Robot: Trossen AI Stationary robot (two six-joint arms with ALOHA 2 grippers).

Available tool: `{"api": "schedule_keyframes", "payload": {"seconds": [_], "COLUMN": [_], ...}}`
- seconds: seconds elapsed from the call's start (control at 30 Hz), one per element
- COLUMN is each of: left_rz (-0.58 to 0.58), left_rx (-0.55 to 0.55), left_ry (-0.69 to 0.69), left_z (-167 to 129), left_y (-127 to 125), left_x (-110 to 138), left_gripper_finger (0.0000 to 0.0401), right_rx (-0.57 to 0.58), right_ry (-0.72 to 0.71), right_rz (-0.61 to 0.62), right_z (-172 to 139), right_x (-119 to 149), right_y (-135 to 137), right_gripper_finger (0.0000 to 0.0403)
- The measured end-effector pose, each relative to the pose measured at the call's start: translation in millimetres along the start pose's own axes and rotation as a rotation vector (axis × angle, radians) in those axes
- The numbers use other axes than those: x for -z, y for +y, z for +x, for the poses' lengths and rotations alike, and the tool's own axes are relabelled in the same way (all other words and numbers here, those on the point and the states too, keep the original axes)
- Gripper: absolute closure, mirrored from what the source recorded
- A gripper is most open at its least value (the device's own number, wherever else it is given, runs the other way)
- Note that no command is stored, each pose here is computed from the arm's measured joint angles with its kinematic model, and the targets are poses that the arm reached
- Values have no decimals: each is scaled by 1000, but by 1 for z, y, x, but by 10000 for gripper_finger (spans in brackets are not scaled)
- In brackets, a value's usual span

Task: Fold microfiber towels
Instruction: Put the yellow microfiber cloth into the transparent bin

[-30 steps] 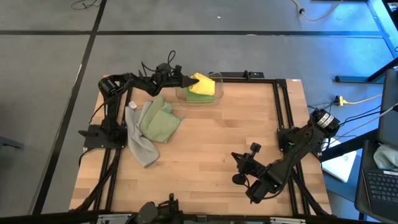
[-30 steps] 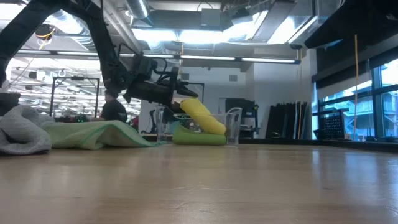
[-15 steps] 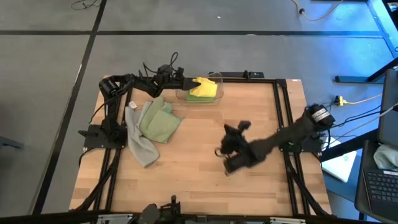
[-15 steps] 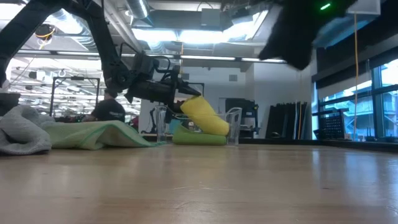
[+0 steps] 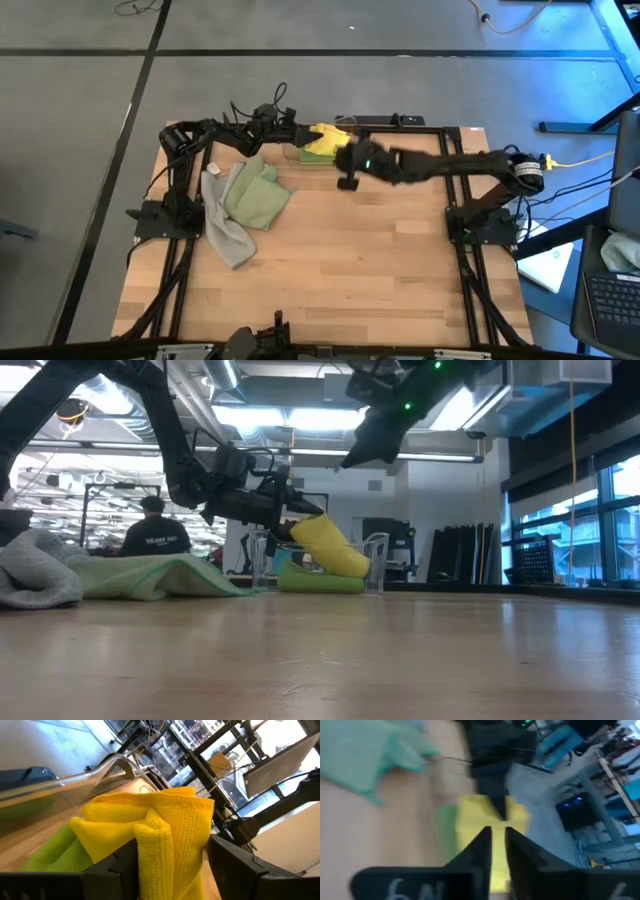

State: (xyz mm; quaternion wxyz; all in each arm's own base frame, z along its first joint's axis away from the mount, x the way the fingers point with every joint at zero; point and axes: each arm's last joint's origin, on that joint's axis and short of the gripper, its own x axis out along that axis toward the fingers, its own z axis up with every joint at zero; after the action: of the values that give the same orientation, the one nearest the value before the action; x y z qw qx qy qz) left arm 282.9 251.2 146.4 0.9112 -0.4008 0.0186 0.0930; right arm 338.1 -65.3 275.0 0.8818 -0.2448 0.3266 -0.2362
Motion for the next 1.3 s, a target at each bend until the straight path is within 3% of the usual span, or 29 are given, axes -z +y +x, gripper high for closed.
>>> {"api": "schedule_keyframes", "payload": {"seconds": [0.17, 0.23, 0.37, 0.57, 0.77, 1.3], "left_rz": [39, 56, 90, 101, 115, 88], "left_rx": [-7, -5, 3, 6, 4, 23], "left_ry": [-17, -20, -30, -42, -40, -50], "left_z": [0, 0, 0, 0, 2, 1], "left_y": [0, -1, -2, -2, -4, -5], "left_x": [-1, -1, -2, -3, -1, -3], "left_gripper_finger": [204, 204, 204, 204, 204, 204], "right_rx": [-152, -199, -187, -278, -326, -433], "right_ry": [-38, -29, 12, 132, 78, 59], "right_rz": [183, 211, 185, 216, 240, 235], "right_z": [28, 41, 68, 111, 146, 180], "right_x": [18, 26, 32, 61, 79, 112], "right_y": [-42, -52, -67, -69, -58, -45], "right_gripper_finger": [274, 253, 230, 227, 226, 226]}}
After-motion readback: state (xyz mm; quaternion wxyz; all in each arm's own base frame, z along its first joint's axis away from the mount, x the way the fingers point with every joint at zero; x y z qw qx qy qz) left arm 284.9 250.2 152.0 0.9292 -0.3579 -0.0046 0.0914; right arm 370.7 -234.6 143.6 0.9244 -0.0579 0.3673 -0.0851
